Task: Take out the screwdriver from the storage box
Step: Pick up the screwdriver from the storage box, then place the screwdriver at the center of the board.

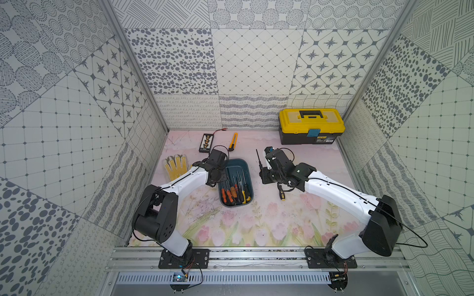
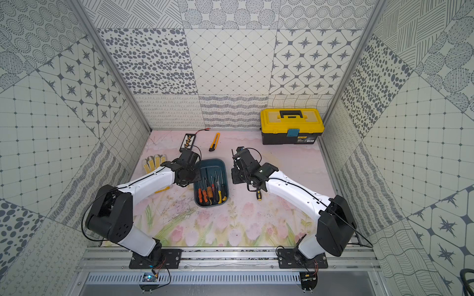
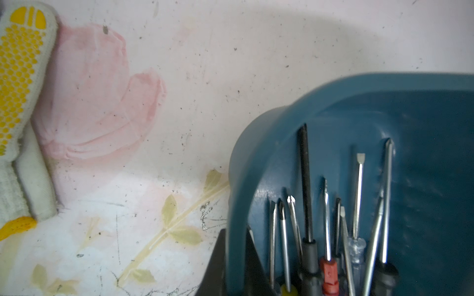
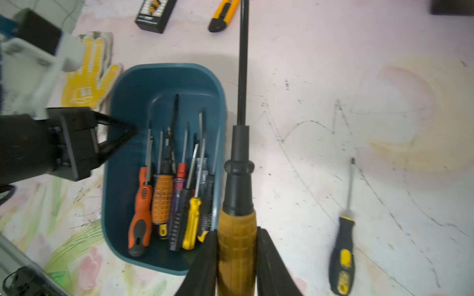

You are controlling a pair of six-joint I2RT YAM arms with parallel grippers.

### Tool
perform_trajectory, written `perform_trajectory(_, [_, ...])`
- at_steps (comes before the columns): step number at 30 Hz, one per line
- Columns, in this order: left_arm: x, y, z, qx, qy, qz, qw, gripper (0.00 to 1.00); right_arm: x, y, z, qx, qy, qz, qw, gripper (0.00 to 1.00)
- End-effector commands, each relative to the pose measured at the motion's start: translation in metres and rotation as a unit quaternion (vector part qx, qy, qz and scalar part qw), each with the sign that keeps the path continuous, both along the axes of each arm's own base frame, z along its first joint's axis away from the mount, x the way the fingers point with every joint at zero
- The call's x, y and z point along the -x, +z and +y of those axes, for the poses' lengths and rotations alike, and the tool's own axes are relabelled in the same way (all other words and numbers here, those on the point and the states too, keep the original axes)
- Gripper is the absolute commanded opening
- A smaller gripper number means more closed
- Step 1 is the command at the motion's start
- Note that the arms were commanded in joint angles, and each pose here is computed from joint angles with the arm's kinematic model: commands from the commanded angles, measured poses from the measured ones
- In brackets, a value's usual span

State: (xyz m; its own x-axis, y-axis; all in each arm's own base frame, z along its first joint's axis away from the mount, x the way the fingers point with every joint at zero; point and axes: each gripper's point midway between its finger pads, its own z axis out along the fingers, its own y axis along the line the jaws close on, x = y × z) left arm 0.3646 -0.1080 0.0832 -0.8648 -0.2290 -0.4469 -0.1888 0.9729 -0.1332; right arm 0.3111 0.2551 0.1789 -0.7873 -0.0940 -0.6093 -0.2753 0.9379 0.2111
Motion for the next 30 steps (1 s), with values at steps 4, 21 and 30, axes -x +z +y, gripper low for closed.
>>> perform_trajectory(4, [-0.018, 0.019, -0.002, 0.007, 0.006, -0.058, 0.998, 0.00, 0.006, -0.032, -0.084, 0.066, -0.079, 0.048, 0.994, 0.00])
perform_trajectory(21, [-0.022, 0.008, -0.007, 0.012, 0.003, -0.046, 0.999, 0.00, -0.002, -0.107, -0.122, 0.156, -0.058, 0.139, 0.976, 0.00])
perform_trajectory(30, [-0.025, 0.002, -0.007, -0.001, -0.005, -0.034, 0.999, 0.00, -0.010, -0.134, -0.110, 0.145, -0.046, 0.159, 0.976, 0.00])
